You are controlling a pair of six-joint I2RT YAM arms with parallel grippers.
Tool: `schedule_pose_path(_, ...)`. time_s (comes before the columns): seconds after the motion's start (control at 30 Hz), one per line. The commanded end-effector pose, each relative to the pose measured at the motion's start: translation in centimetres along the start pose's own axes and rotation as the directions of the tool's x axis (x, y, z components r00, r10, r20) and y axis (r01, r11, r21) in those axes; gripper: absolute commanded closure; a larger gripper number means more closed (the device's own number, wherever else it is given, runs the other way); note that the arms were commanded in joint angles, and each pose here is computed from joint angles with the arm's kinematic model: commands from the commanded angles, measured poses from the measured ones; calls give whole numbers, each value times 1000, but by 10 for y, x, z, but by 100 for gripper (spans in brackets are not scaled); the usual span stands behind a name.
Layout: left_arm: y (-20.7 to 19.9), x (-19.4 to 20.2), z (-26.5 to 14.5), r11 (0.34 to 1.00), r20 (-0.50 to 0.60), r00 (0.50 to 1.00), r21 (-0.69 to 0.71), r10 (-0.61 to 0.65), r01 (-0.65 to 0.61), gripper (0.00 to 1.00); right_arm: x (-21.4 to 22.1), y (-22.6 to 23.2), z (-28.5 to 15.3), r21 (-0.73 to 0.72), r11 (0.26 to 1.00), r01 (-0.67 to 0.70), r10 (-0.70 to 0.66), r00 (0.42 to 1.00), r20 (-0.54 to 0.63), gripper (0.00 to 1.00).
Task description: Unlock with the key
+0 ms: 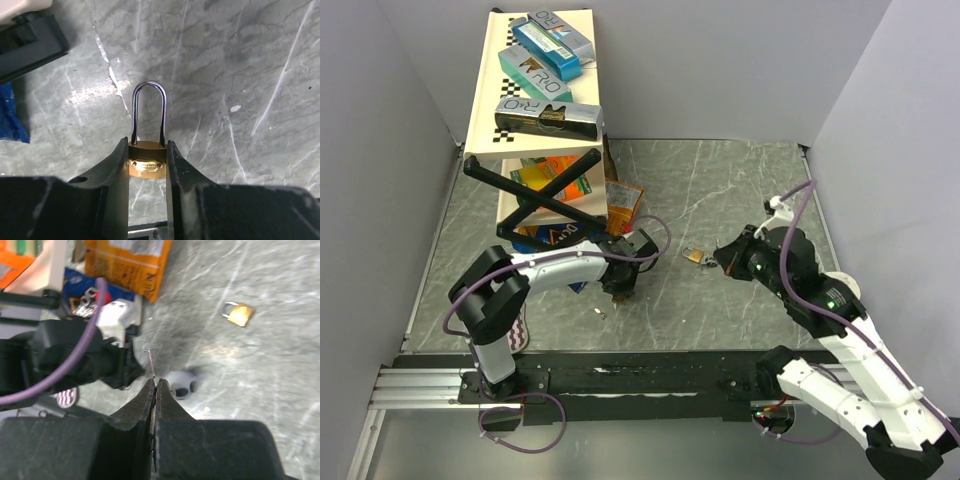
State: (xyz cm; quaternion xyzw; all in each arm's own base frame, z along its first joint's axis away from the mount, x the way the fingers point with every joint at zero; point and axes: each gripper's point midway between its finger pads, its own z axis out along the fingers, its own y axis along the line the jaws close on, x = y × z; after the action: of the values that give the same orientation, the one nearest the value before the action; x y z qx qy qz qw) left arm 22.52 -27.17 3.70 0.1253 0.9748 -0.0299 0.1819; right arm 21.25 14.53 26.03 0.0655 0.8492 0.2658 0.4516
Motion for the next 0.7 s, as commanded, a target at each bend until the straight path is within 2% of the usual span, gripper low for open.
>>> schedule_pose_path(0.0, 1, -12, -22, 998, 28, 1000, 55, 5, -7, 99, -17, -14, -23, 72, 997, 3, -9, 996, 85, 100)
schedule_pose_path(0.1, -5, -16, -31, 996, 29, 999, 91, -12, 9, 99, -6, -17, -19, 68, 998, 1, -5, 999, 53, 100)
schedule_pose_path(0.3, -31, -46, -75, 970, 68, 988, 213, -135, 118, 99, 41, 3, 5, -69, 997, -26, 19, 995, -101, 100)
schedule_pose_path(0.43, -40, -59, -103, 937, 87, 971, 294, -224, 190, 99, 74, 24, 19, -152, 986, -60, 29, 980, -199, 100)
schedule_pose_path(0.67, -45, -69, -132, 853, 54, 929, 419, -366, 312, 99, 116, 59, 46, -218, 970, -106, 39, 956, -292, 100)
